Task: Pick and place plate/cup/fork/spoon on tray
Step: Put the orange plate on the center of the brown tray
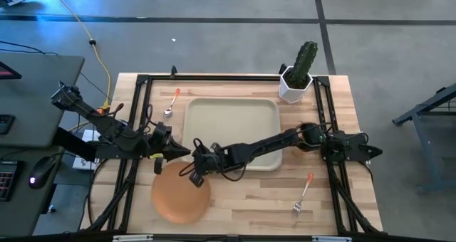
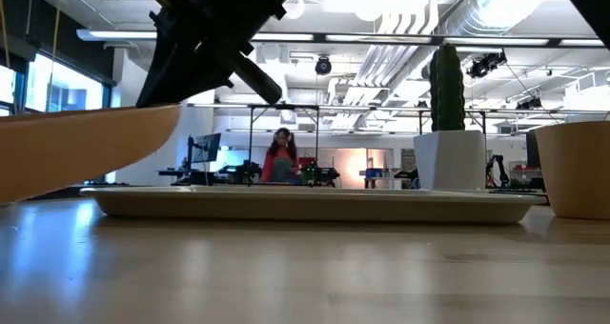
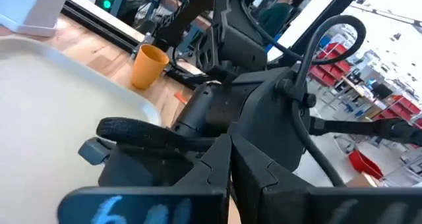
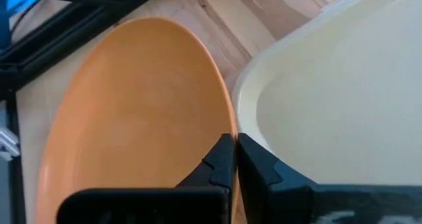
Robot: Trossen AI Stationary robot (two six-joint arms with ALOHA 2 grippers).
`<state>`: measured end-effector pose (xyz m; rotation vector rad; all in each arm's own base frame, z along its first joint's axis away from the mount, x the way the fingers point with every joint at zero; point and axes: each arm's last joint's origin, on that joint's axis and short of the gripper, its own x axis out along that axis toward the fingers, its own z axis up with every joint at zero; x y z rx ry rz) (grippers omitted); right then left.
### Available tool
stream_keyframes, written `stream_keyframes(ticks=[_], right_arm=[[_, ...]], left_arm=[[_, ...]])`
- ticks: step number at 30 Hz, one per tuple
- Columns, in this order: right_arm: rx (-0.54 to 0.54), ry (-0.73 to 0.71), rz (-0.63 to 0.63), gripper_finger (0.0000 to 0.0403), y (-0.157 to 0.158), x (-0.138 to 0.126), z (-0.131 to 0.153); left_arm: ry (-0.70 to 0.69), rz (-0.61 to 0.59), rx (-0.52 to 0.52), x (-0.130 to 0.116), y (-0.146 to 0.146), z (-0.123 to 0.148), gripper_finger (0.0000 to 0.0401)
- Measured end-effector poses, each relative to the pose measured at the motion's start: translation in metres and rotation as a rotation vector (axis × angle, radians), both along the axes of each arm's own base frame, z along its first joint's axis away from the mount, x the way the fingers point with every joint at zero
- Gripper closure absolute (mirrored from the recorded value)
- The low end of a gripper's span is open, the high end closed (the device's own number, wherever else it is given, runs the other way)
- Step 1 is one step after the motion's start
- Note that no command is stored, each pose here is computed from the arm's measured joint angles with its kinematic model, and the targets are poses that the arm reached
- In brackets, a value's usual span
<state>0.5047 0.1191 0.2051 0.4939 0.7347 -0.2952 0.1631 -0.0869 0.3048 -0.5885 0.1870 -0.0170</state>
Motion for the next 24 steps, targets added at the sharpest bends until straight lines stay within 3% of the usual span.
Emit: stream_keyframes(ticks=[11,24], right_arm=[[-0.004,-0.007,-0.001,0.0403,-0.005,0.000,0.005],[-0.081,0.055,0.003,0.0403,-0.027,-0.018,0.040]], left_arm=[[0.020,0.017,0.015,-0.001,-0.011,0.001,0.0401],[0.024,0.010,0.024,-0.007,-0.018,0.000,0.0401]])
